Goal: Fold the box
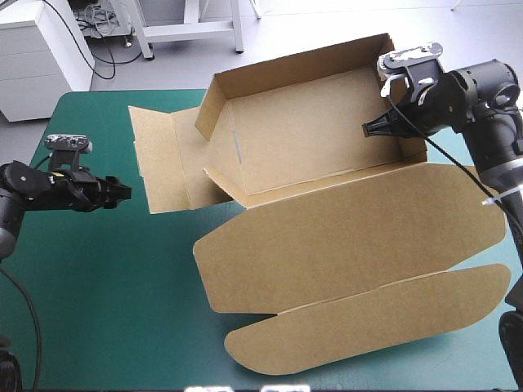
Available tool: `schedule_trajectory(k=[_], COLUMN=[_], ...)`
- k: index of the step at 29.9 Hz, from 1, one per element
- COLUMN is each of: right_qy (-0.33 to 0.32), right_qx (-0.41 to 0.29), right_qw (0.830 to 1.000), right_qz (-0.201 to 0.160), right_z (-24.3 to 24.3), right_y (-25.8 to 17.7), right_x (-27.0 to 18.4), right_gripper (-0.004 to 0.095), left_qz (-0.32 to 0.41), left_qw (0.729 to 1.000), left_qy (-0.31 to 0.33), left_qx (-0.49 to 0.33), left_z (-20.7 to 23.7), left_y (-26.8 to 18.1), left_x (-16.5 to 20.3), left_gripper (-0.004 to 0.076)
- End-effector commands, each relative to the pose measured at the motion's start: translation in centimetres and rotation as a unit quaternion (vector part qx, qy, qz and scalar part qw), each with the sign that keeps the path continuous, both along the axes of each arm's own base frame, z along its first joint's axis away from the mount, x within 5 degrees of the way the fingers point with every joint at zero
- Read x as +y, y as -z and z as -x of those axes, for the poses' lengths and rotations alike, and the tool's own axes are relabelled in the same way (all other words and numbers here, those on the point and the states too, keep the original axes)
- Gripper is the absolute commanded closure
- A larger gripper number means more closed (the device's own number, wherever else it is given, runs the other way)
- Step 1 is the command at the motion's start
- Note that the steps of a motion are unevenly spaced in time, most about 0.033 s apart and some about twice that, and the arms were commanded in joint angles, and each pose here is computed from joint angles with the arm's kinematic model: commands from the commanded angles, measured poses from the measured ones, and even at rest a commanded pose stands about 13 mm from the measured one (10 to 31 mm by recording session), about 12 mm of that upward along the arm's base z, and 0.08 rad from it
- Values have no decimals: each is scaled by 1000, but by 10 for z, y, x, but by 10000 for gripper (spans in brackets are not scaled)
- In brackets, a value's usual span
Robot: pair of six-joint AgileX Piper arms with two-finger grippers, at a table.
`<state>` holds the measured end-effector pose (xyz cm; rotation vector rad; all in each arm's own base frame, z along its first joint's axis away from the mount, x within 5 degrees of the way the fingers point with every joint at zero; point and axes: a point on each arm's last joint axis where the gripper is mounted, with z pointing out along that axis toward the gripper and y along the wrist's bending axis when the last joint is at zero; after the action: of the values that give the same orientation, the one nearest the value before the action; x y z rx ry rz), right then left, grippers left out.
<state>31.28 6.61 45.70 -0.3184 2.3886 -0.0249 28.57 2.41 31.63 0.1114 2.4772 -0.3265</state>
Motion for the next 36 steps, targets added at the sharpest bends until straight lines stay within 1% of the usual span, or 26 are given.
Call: schedule_trajectory(k=[1, 5, 8, 11, 16, 18, 22, 27, 32, 36], right_qy=[5, 5, 4, 2, 0, 0, -2, -5, -8, -8], right_qx=[-37, -37, -35, -36, -42, -36, -21, 8, 30, 38], right_qw=[999, 999, 999, 999, 999, 999, 1000, 1000, 1000, 999], right_qz=[-8, -8, -10, -13, -17, -16, -11, -3, 1, 3], right_z=[18, 18, 17, 16, 13, 9, -2, -22, -37, -45], right_y=[-23, -23, -22, -22, -21, -18, -7, 13, 30, 38], right_x=[-7, -7, -6, -5, -4, -3, 0, 4, 8, 10], right_gripper=[926, 926, 925, 926, 926, 926, 926, 926, 926, 926], left_qz=[103, 187, 226, 244, 271, 287, 289, 300, 327, 352], left_qw=[994, 981, 972, 965, 952, 946, 943, 935, 922, 910], left_qy=[2, 44, 66, 94, 130, 138, 152, 160, 168, 179], left_qx=[-47, -29, -18, -23, -53, -56, -66, -102, -123, -124], left_z=[-22, -41, -51, -57, -58, -56, -49, -40, -35, -33], left_y=[-6, 15, 26, 32, 26, 21, 11, -10, -22, -26], left_x=[-10, -24, -40, -58, -82, -85, -86, -89, -92, -94], left_gripper=[297, 297, 297, 297, 297, 297, 297, 297, 297, 297])
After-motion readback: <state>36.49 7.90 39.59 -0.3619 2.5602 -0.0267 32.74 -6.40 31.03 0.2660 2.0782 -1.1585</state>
